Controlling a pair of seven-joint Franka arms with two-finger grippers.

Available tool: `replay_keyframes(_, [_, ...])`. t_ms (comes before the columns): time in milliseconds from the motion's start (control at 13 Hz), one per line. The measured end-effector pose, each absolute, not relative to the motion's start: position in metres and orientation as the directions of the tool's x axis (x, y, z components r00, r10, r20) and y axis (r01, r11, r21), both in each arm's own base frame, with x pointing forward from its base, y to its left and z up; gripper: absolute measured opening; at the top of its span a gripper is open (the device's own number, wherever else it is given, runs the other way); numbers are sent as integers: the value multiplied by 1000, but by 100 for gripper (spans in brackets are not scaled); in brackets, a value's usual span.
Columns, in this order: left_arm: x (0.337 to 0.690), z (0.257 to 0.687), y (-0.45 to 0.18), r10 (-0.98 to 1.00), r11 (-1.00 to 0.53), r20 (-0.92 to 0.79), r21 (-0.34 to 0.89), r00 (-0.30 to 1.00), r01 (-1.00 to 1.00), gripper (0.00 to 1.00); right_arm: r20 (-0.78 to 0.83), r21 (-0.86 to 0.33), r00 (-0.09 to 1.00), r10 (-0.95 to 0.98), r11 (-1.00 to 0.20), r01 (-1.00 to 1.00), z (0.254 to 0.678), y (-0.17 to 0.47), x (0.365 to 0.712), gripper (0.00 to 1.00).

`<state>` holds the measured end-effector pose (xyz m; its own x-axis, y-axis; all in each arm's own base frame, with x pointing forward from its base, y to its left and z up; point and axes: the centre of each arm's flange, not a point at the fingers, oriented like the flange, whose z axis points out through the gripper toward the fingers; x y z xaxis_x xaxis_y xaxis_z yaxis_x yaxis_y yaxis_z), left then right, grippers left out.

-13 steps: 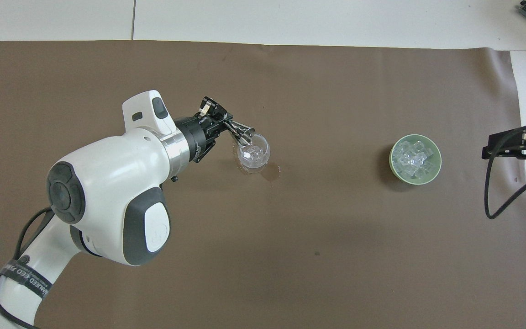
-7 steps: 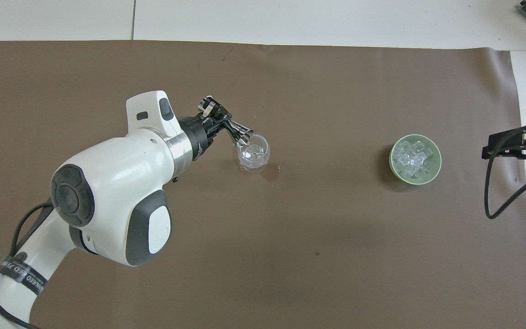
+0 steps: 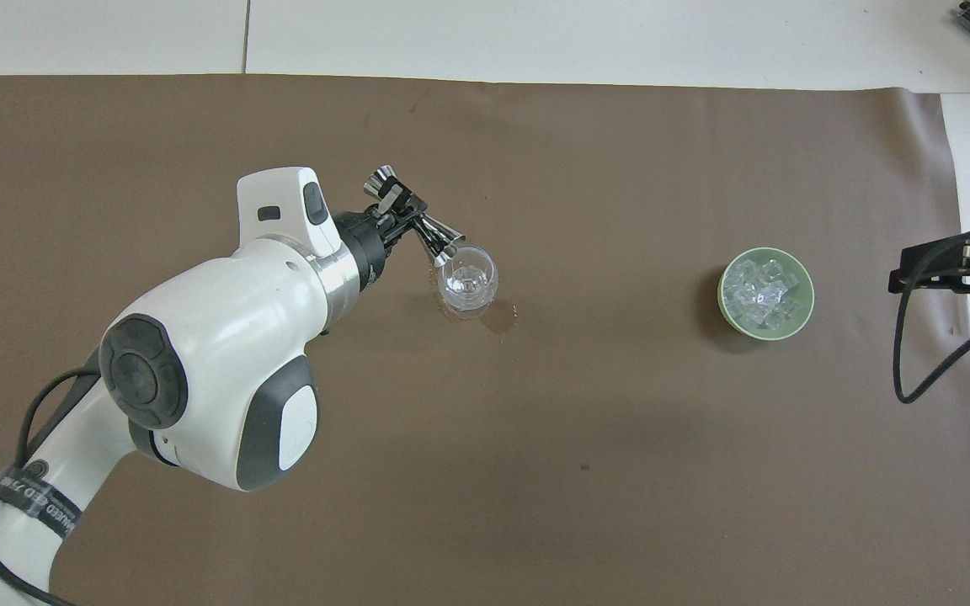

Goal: Pour wine and add ice with both arms
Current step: 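Tilt the jigger over the glass with the left gripper to pour, then carry the jigger back with the left gripper while the right gripper grasps the cup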

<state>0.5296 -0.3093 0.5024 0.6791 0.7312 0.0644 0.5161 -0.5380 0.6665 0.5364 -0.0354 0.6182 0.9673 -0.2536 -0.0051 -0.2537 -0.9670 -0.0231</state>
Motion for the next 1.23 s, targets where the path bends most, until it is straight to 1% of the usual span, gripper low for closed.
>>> replay_keyframes(307, [527,504,-317,684,-615,161,653,712,442,21,-5,-23,967,-254,-967,-254,618,-35,536,100])
replay_keyframes(614, [525,507,-321,649,-660,220,639,729,395,21,-5,-23,967,-255,-967,-255,618,-36,536,100])
replay_keyframes(998, [528,511,-319,659,-651,214,642,721,405,21,-5,-23,966,-259,-966,-259,618,-39,536,100])
replay_keyframes(1074, [529,509,-316,675,-638,195,638,712,430,21,-5,-23,966,-257,-966,-257,618,-37,536,100])
replay_keyframes(1228, [537,506,-303,733,-565,101,640,672,520,21,-5,-23,969,-248,-969,-248,618,-32,537,100])
